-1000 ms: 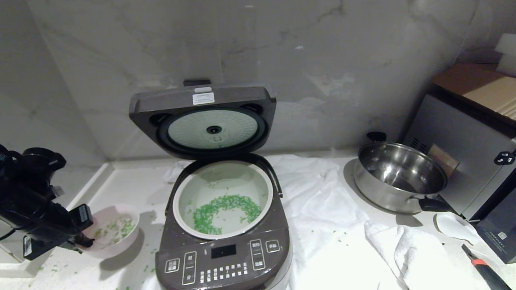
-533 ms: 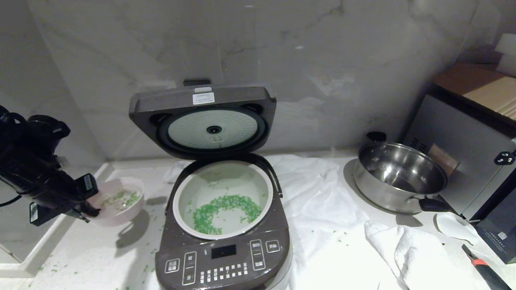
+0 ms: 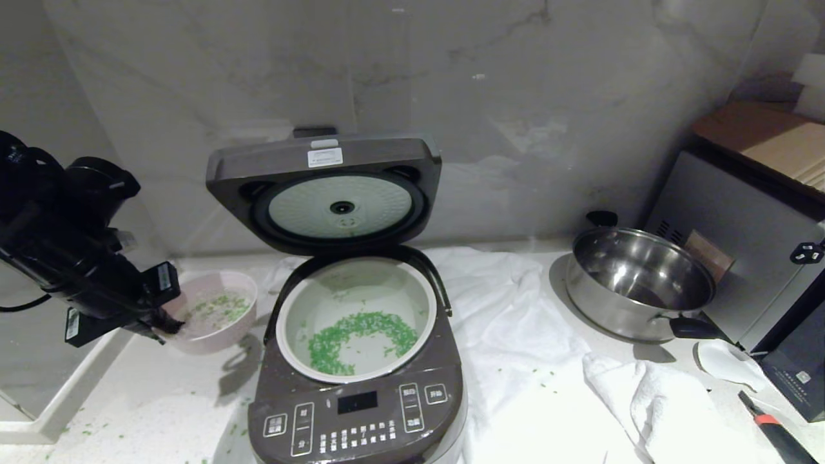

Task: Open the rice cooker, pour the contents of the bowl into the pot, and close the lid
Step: Pour the water from the bowl into the rice cooker

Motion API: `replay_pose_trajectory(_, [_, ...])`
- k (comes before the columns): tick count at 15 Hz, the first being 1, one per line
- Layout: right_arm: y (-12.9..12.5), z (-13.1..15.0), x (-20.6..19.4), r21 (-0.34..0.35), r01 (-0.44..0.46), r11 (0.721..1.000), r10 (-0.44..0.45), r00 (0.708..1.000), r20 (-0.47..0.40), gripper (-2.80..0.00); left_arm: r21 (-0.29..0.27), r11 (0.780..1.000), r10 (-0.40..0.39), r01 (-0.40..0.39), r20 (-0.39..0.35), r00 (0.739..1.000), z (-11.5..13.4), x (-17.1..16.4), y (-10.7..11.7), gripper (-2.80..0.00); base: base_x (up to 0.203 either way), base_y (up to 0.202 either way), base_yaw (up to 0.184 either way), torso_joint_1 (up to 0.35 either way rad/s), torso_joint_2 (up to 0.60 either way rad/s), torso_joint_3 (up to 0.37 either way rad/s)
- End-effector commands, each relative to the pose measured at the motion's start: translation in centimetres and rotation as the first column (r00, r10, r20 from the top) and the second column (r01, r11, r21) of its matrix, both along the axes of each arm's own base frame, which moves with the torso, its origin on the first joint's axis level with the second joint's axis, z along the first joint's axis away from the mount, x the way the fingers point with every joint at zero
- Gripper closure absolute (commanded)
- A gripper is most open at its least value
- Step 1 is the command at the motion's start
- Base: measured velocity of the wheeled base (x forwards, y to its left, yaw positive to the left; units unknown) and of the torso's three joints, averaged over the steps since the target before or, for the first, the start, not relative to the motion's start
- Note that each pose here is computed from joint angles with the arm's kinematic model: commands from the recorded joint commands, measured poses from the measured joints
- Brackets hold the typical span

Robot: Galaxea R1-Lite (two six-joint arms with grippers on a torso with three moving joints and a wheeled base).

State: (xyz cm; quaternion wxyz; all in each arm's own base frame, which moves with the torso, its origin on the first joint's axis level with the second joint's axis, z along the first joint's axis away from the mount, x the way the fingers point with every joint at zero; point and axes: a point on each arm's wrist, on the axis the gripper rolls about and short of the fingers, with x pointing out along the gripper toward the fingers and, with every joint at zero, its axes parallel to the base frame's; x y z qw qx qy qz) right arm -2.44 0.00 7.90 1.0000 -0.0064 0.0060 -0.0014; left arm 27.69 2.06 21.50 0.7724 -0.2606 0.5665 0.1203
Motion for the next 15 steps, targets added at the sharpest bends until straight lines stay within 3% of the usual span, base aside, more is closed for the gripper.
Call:
replay_pose_trajectory(1, [0.0, 2.9, -0.1, 0.035, -0.019, 0.999, 0.02, 1.0, -0.008, 0.0, 0.0, 1.0, -0.015, 0.015, 0.023, 1.0, 1.1, -1.0, -0.6, 0.0, 0.0, 0.0, 0.0, 0.0, 0.0, 0.0])
replay_pose_trajectory(5, [0.4, 11.4, 5.0, 0.231, -0.121, 0.965, 0.166, 0.969, -0.185, 0.0, -0.005, 0.999, -0.054, 0.054, 0.027, 0.998, 2.2, -2.3, -2.0, 0.0, 0.0, 0.0, 0.0, 0.0, 0.0, 0.0])
replay_pose_trajectory(7, [1.3, 14.2, 9.7, 0.295, -0.16, 0.942, 0.246, 0.927, -0.283, 0.0, -0.009, 0.998, -0.067, 0.067, 0.022, 0.998, 2.6, -3.0, -2.5, 0.0, 0.0, 0.0, 0.0, 0.0, 0.0, 0.0])
replay_pose_trajectory(9, [2.5, 16.3, 14.6, 0.384, -0.213, 0.898, 0.353, 0.87, -0.344, 0.0, -0.012, 0.997, -0.076, 0.076, 0.017, 0.997, 2.7, -3.5, -2.9, 0.0, 0.0, 0.0, 0.0, 0.0, 0.0, 0.0])
replay_pose_trajectory(12, [4.4, 19.1, 21.3, 0.548, -0.29, 0.785, 0.534, 0.766, -0.359, 0.0, -0.017, 0.996, -0.086, 0.086, 0.026, 0.996, 3.0, -4.2, -3.5, 0.0, 0.0, 0.0, 0.0, 0.0, 0.0, 0.0])
replay_pose_trajectory(15, [6.5, 21.8, 24.9, 0.676, -0.359, 0.644, 0.704, 0.623, -0.34, 0.0, -0.021, 0.995, -0.097, 0.098, 0.029, 0.995, 3.2, -4.8, -3.9, 0.0, 0.0, 0.0, 0.0, 0.0, 0.0, 0.0])
